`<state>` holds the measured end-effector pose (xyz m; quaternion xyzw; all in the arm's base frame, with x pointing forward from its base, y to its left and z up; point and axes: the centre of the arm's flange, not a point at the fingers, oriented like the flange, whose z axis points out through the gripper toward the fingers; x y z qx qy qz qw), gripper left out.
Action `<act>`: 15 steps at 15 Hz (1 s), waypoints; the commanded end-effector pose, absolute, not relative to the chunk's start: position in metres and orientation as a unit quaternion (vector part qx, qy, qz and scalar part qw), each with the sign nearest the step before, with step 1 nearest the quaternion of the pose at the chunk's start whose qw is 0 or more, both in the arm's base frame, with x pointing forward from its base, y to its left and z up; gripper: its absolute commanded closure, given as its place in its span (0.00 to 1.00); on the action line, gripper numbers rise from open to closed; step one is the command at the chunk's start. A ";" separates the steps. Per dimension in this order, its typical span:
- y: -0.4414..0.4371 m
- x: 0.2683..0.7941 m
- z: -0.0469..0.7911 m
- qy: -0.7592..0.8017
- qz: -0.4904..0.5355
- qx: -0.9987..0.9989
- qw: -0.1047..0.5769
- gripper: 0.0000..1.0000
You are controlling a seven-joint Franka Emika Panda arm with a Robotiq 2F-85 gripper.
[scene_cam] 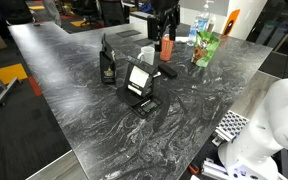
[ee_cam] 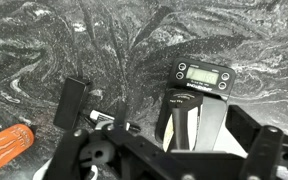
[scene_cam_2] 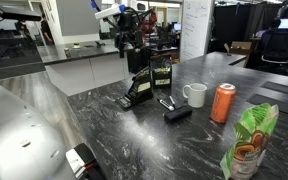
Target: Remove the black packet from the scale, put it on the table and press the left button on the scale
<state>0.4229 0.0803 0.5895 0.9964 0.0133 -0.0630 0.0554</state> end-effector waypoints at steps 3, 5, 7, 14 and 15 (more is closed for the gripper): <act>0.069 0.455 0.560 0.027 -0.031 0.999 0.017 0.00; 0.064 0.464 0.548 0.023 -0.028 0.999 -0.002 0.00; 0.059 0.475 0.534 0.027 -0.027 0.999 -0.012 0.00; 0.060 0.513 0.486 0.071 -0.050 0.995 -0.038 0.00; 0.060 0.516 0.479 0.076 -0.058 0.995 -0.042 0.25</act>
